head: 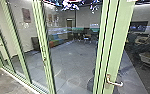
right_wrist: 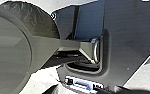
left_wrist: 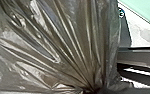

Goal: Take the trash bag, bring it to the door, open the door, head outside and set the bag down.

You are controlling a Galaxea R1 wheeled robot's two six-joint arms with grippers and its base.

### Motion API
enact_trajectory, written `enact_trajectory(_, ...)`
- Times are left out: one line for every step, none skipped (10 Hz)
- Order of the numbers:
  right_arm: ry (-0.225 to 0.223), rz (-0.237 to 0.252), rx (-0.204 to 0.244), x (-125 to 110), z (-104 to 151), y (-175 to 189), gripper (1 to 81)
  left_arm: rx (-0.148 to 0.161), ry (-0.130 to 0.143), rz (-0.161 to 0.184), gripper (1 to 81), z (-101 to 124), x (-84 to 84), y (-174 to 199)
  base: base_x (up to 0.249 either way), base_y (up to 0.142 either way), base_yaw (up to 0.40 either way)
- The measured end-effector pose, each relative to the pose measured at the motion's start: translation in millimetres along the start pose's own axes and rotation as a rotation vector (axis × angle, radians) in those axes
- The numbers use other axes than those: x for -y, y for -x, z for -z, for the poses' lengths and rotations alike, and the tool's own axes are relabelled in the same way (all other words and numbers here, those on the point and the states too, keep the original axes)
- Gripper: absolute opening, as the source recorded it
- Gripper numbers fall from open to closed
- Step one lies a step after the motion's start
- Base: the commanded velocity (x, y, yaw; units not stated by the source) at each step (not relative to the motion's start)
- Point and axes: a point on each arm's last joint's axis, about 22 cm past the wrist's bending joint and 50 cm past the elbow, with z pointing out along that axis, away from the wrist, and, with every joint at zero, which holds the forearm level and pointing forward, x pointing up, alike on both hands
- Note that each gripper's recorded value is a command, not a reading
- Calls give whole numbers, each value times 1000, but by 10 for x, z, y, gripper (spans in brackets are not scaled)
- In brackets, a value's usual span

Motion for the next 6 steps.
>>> enact_trajectory(-9,-1,0,-58,166,-1,811,0,0,1,10,0,0,0,0,0,0)
enact_trajectory(-14,-1,0,-120,332,-3,811,0,0,1,10,-1,-3,1,0,0,0)
enact_trajectory(-31,-1,-1,-101,463,-8,811,-1,0,0,10,-2,-4,-5,0,0,0)
enact_trajectory(-61,-2,-2,-8,592,-16,811,0,1,0,10,-5,-12,-2,0,0,0)
enact_trajectory(-83,-3,-4,47,733,-29,811,-1,2,0,10,-8,-20,-3,0,0,0)
enact_trajectory(-88,0,-7,13,935,-65,811,-1,2,0,10,-9,-23,-3,0,0,0)
